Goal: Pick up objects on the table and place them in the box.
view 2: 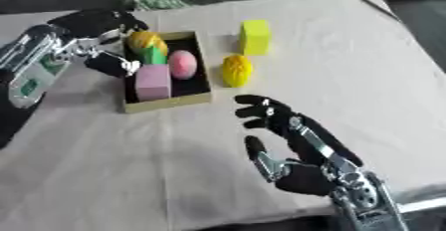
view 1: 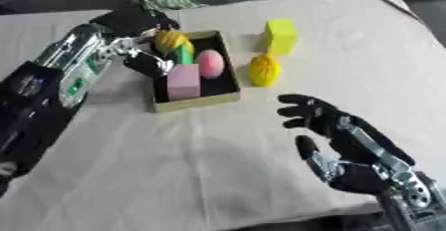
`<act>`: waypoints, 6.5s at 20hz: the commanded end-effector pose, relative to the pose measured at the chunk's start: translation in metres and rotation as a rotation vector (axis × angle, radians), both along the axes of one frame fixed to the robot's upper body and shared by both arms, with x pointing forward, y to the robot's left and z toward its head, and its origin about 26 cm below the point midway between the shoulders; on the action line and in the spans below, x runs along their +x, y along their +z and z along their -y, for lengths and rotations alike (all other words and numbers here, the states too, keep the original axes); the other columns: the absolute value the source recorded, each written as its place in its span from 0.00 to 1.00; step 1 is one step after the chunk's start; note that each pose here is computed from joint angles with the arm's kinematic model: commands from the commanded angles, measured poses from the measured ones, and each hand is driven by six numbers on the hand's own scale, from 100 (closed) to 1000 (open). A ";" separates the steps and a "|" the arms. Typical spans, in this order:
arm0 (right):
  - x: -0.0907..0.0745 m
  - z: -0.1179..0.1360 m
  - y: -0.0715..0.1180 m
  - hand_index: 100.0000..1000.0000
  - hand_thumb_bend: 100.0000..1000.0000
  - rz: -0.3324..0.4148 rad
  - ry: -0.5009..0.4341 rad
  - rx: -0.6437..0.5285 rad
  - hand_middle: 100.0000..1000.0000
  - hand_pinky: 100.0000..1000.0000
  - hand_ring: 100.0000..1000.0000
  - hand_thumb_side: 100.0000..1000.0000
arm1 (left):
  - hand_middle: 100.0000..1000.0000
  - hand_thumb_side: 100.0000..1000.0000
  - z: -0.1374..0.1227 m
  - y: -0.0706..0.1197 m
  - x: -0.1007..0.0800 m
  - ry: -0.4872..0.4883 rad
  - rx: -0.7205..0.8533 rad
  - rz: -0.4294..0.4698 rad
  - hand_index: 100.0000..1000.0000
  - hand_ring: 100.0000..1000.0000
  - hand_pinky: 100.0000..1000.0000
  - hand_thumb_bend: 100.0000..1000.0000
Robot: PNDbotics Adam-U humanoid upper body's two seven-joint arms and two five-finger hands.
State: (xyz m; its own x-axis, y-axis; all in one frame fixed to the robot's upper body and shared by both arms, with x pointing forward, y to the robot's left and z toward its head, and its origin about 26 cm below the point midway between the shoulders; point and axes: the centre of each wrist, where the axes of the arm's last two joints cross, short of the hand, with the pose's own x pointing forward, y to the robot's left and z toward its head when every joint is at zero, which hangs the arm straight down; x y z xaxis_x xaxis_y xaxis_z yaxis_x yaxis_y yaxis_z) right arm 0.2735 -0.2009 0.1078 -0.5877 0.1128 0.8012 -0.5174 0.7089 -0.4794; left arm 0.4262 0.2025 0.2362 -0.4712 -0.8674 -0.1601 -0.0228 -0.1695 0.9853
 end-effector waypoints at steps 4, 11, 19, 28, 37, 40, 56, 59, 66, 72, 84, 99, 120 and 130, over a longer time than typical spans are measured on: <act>0.000 0.026 0.025 0.83 0.00 0.142 -0.054 -0.113 0.91 0.81 0.89 0.26 | 0.71 0.28 -0.041 0.038 -0.027 -0.055 -0.089 0.173 0.88 0.72 0.80 0.00; 0.008 0.049 0.050 0.89 0.00 0.292 -0.083 -0.343 0.90 0.81 0.88 0.18 | 0.64 0.50 -0.047 0.018 -0.059 -0.103 -0.305 0.211 0.84 0.70 0.80 0.00; 0.033 0.075 0.072 0.93 0.00 0.362 -0.102 -0.621 0.92 0.81 0.89 0.11 | 0.60 0.60 -0.023 -0.023 -0.103 -0.136 -0.642 0.171 0.83 0.69 0.80 0.00; 0.069 0.092 0.085 0.95 0.00 0.377 -0.134 -0.789 0.96 0.82 0.91 0.11 | 0.59 0.67 -0.022 -0.067 -0.138 -0.065 -0.941 0.064 0.82 0.68 0.79 0.00; 0.090 0.095 0.075 0.95 0.00 0.384 -0.145 -0.841 0.96 0.82 0.91 0.11 | 0.58 0.69 -0.030 -0.083 -0.144 -0.067 -1.095 -0.016 0.82 0.68 0.79 0.00; 0.101 0.093 0.076 0.95 0.00 0.350 -0.171 -0.879 0.95 0.82 0.91 0.11 | 0.58 0.71 -0.026 -0.085 -0.144 -0.073 -1.171 -0.051 0.82 0.67 0.79 0.00; 0.138 0.124 0.081 0.98 0.00 0.359 -0.478 -0.825 0.98 0.84 0.93 0.11 | 0.58 0.75 -0.029 -0.085 -0.144 -0.117 -1.298 -0.197 0.83 0.68 0.79 0.00; 0.141 0.133 0.087 0.98 0.00 0.373 -0.524 -0.802 0.98 0.85 0.94 0.11 | 0.58 0.75 -0.028 -0.085 -0.144 -0.119 -1.296 -0.203 0.83 0.68 0.79 0.00; 0.148 0.154 0.095 0.99 0.00 0.342 -0.604 -0.796 1.00 0.90 1.00 0.11 | 0.58 0.76 -0.025 -0.085 -0.144 -0.131 -1.294 -0.216 0.83 0.67 0.79 0.00; 0.156 0.174 0.086 0.99 0.00 0.273 -0.651 -0.787 1.00 0.92 1.00 0.11 | 0.58 0.76 -0.022 -0.085 -0.143 -0.146 -1.292 -0.230 0.83 0.67 0.79 0.00; 0.156 0.212 0.071 1.00 0.00 0.144 -0.701 -0.737 1.00 0.92 1.00 0.34 | 0.58 0.76 -0.018 -0.083 -0.143 -0.182 -1.285 -0.237 0.84 0.67 0.79 0.00; 0.156 0.218 0.058 1.00 0.00 0.094 -0.656 -0.733 1.00 0.90 1.00 0.40 | 0.58 0.77 -0.016 -0.084 -0.143 -0.208 -1.266 -0.262 0.85 0.67 0.80 0.00; 0.158 0.216 0.058 1.00 0.00 0.180 -0.747 -0.767 1.00 0.90 1.00 0.21 | 0.58 0.77 -0.012 -0.080 -0.141 -0.256 -1.240 -0.274 0.85 0.68 0.80 0.00; 0.157 0.220 0.058 1.00 0.00 0.192 -0.795 -0.772 1.00 0.88 0.99 0.18 | 0.58 0.77 -0.011 -0.078 -0.141 -0.271 -1.230 -0.274 0.85 0.68 0.80 0.00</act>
